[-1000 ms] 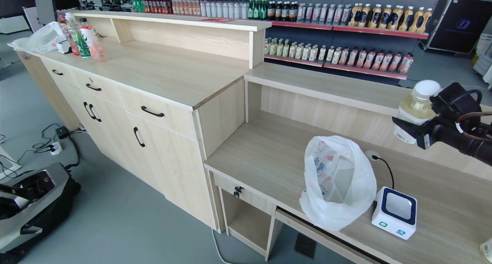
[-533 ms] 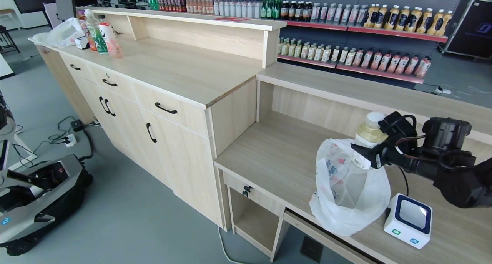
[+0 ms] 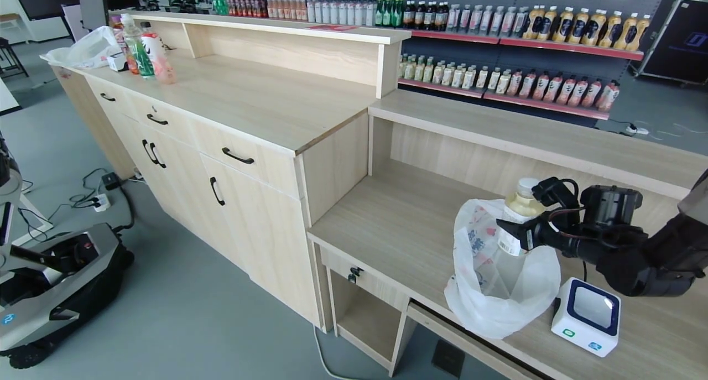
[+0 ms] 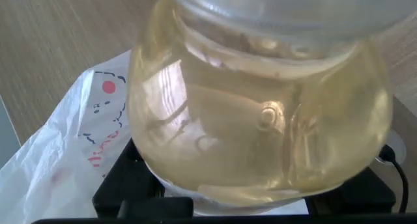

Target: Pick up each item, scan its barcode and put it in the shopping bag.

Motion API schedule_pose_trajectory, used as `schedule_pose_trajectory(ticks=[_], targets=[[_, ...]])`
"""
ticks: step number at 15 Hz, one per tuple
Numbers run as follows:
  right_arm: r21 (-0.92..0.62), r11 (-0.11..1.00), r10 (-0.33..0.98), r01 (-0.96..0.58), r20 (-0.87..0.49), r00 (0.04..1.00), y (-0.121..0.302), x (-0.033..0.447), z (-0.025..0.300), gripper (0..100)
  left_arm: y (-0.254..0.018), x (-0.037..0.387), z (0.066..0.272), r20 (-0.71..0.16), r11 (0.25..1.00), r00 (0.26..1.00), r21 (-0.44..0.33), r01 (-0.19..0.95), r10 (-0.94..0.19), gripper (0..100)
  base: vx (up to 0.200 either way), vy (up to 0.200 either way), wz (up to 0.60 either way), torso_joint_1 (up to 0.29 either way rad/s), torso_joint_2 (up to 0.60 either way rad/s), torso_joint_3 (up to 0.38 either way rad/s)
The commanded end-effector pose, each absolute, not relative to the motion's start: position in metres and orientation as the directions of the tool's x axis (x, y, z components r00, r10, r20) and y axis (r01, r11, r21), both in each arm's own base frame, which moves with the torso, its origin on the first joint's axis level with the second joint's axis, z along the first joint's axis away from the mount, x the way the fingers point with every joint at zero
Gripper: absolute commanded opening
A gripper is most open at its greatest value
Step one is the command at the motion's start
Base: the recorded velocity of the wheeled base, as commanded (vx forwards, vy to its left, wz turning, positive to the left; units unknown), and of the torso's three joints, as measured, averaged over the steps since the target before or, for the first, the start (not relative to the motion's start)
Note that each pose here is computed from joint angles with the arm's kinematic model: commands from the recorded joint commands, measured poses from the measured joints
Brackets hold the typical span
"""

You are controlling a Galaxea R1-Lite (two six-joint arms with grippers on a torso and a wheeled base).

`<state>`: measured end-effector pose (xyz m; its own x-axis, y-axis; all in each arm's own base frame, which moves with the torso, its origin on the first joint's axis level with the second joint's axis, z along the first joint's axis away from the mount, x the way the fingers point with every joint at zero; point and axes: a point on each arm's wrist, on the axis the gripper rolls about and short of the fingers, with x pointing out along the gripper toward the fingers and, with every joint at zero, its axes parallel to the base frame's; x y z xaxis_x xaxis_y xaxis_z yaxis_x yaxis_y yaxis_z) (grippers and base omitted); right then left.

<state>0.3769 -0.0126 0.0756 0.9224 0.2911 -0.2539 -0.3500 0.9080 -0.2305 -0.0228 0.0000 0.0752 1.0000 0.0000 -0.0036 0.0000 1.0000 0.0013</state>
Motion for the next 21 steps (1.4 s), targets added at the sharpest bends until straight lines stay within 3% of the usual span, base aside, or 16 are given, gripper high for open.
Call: schedule_pose_trajectory(ticks=[1, 11, 21], targets=[[-0.232, 0.911, 0.277, -0.341, -0.269, 0.923, -0.021, 0.392, 0.059, 0, 0.0, -0.023, 0.075, -0.003, 1.0, 1.0, 0.002, 0.0, 0.0, 100, 0.0, 0.0, 0.0, 0.0, 0.0, 0.0], [-0.177, 0.929, 0.273, -0.325, -0.266, 0.925, -0.025, 0.423, 0.009, 0, 0.0, -0.023, 0.075, -0.003, 1.0, 1.0, 0.002, 0.0, 0.0, 100, 0.0, 0.0, 0.0, 0.0, 0.0, 0.0], [-0.173, 0.932, 0.272, -0.32, -0.25, 0.929, -0.027, 0.438, -0.013, 0, 0.0, -0.023, 0.075, -0.003, 1.0, 1.0, 0.002, 0.0, 0.0, 100, 0.0, 0.0, 0.0, 0.0, 0.0, 0.0]])
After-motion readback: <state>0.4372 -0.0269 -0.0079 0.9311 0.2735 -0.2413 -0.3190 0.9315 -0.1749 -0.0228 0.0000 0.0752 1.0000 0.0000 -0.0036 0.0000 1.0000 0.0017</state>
